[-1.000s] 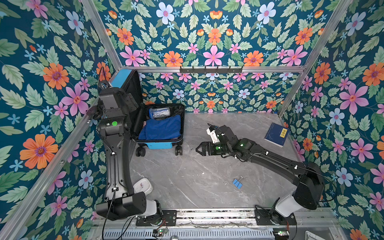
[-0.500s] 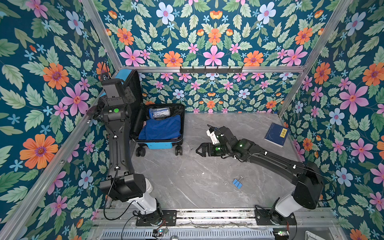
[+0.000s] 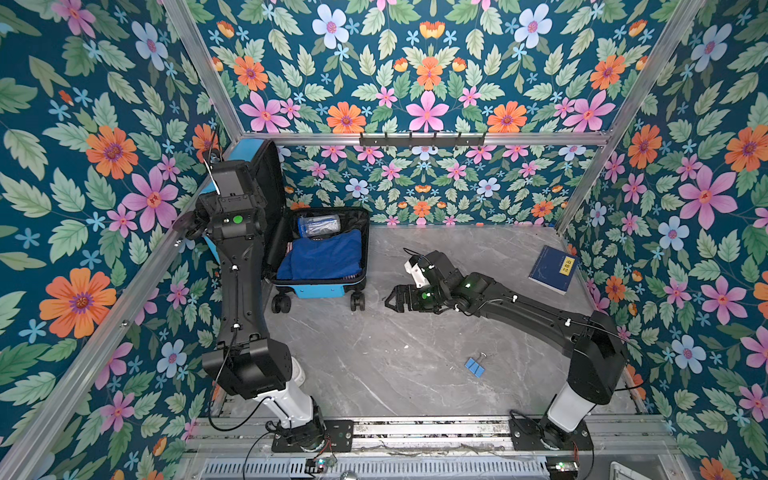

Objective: Pack the luggage
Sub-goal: 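Push the suitcase lid down shut with the left gripper while the right gripper approaches, then grip the closed suitcase with both grippers and drag it toward the table center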

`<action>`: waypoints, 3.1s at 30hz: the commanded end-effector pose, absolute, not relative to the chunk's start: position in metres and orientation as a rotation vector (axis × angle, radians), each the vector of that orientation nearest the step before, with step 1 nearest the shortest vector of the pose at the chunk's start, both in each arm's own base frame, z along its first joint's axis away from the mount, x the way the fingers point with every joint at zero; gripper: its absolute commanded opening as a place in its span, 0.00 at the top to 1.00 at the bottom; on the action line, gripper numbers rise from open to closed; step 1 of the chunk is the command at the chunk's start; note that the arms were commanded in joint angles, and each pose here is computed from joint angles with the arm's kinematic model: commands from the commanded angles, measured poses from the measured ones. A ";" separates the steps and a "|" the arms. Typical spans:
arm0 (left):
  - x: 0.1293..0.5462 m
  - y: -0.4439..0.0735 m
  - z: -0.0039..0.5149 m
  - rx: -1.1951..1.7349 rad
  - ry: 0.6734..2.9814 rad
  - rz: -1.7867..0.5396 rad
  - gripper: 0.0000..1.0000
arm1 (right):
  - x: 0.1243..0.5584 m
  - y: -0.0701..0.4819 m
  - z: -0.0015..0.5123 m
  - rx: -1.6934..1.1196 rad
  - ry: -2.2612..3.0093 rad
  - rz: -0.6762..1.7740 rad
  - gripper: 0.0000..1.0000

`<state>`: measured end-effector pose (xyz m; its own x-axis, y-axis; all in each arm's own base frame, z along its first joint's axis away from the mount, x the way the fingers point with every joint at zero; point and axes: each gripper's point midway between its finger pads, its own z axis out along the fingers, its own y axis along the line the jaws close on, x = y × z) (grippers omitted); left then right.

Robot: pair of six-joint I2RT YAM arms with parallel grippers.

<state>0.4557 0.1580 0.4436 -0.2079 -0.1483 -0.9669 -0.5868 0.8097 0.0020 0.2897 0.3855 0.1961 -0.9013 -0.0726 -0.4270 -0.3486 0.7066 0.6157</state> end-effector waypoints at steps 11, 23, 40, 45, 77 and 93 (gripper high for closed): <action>0.466 0.076 0.397 -0.413 1.848 0.129 0.25 | 0.295 0.388 0.192 -0.309 2.555 0.997 0.03; 0.409 -0.073 0.437 -0.018 1.714 -0.407 0.20 | 0.303 0.389 0.195 -0.305 2.542 0.960 0.03; 0.421 0.114 0.333 -0.676 1.833 -0.317 0.15 | 0.365 0.396 0.209 -0.134 2.510 1.012 0.21; 0.428 0.183 0.298 -0.867 1.795 -0.359 0.18 | 0.386 0.413 0.217 -0.124 2.432 1.157 0.10; 0.477 0.191 0.206 -0.862 2.037 -0.183 0.07 | 0.399 0.498 0.193 -0.433 2.488 0.923 0.22; 0.486 0.169 0.195 -0.828 2.070 -0.226 0.08 | 0.399 0.522 0.194 -0.416 2.470 1.079 0.29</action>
<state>0.4927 0.1845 0.2193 -0.3128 -0.6202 -0.7194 -0.4704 0.7591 -0.4500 0.4007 0.5156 0.1926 -0.8629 -0.1096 -0.4934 -0.4258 0.6837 0.5927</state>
